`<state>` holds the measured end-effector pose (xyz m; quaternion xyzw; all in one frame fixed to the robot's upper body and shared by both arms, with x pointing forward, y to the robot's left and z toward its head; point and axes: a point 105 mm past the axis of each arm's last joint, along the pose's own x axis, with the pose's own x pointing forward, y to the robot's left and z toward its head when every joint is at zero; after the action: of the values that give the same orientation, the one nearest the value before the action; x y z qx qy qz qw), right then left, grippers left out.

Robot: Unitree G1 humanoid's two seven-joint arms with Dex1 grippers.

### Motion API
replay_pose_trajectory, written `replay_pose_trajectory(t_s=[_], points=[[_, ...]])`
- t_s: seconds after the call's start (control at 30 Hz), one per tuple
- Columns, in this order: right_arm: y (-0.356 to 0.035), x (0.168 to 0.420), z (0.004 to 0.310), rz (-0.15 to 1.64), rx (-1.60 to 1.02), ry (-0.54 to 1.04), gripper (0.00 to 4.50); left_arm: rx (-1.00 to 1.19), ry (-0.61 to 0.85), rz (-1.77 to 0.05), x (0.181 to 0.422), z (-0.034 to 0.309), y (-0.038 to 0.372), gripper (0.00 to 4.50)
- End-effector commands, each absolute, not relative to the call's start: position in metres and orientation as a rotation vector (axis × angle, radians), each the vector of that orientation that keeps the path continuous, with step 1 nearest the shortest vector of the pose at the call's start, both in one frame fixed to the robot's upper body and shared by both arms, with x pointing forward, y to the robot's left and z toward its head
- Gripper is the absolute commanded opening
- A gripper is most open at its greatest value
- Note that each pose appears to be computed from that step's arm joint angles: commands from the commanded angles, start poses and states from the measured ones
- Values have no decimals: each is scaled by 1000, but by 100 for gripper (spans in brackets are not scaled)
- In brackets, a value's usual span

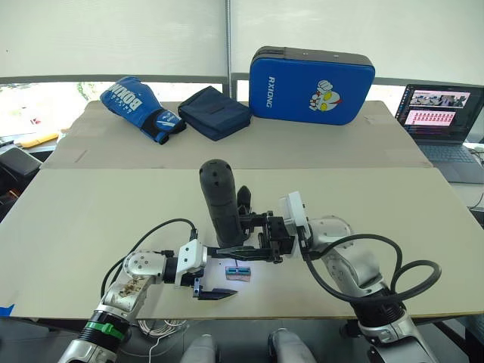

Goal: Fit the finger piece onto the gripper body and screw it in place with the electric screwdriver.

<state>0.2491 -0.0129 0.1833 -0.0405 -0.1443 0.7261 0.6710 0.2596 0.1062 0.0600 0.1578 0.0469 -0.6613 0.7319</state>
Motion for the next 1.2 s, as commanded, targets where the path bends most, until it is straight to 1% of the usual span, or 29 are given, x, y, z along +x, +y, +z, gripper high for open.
replay_pose_trajectory(t_s=[0.03,1.2], points=[[-13,242,197,1648,-94,-418,194,328,152,-1461,256,47,106,447],[-11,244,194,1648,-81,-379,194,319,143,-1465,257,55,103,447]])
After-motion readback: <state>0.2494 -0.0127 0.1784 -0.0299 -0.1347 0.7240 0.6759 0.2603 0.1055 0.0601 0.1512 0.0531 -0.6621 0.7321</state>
